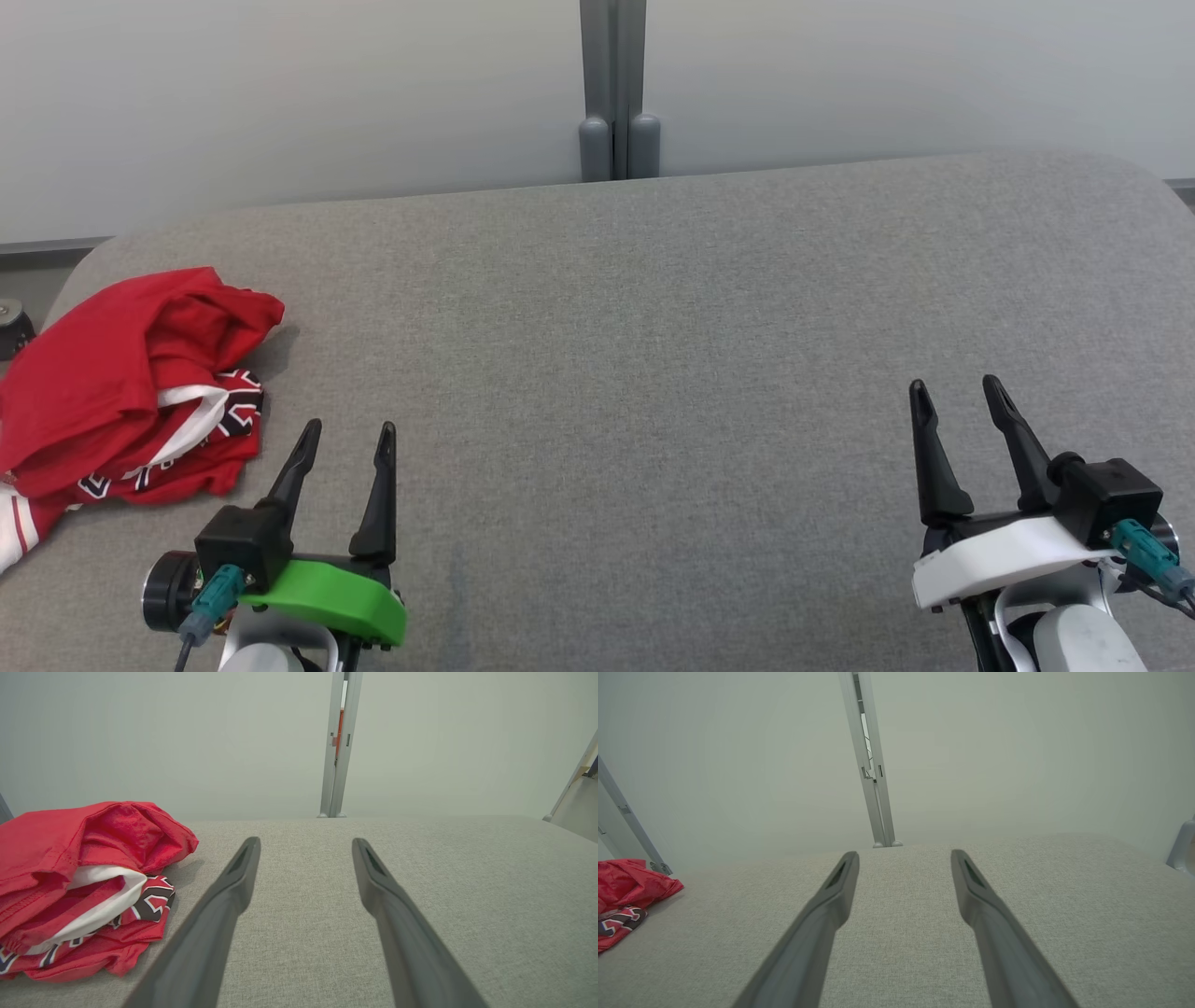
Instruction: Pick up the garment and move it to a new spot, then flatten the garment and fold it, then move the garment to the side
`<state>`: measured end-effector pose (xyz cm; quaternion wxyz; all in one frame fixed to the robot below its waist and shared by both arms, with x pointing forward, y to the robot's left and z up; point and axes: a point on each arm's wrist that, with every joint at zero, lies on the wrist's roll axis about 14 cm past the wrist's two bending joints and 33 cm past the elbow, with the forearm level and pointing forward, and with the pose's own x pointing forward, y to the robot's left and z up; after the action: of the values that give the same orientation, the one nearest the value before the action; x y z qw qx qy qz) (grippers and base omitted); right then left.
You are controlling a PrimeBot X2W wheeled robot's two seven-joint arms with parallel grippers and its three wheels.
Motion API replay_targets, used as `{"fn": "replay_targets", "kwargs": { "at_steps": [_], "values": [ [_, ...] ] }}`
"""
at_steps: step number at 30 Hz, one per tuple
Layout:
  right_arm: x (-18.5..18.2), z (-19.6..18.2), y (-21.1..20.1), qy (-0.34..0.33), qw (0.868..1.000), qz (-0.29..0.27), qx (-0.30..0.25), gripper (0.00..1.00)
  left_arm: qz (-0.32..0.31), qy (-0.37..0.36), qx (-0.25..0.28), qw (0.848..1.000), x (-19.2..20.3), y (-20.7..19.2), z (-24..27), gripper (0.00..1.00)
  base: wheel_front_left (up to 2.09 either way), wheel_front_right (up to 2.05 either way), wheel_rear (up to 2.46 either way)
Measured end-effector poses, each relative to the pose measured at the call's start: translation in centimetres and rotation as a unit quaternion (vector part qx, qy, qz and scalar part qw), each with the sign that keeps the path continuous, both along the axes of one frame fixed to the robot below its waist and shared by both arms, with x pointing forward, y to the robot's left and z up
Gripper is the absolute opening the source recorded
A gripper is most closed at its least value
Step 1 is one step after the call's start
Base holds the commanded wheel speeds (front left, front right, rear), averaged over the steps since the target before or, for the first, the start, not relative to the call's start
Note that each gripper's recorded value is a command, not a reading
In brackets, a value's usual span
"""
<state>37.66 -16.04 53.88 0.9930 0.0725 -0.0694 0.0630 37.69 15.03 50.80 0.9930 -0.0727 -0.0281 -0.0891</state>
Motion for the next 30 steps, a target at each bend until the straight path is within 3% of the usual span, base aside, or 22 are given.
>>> {"fn": "replay_targets", "kwargs": {
  "at_steps": [14, 30],
  "values": [
    [0.0, -0.2, 0.1, -0.008, 1.0, -0.001, -0.027, 1.0, 0.002, -0.001, 0.027, 1.0, 0.1, 0.1, -0.6, 1.0, 0.0, 0.0, 0.0],
    [0.3, -0.2, 0.9, -0.008, 1.0, 0.01, -0.022, 1.0, 0.021, 0.003, 0.023, 1.0, -0.1, 1.2, -0.8, 1.0, 0.0, 0.0, 0.0]
  ]
}}
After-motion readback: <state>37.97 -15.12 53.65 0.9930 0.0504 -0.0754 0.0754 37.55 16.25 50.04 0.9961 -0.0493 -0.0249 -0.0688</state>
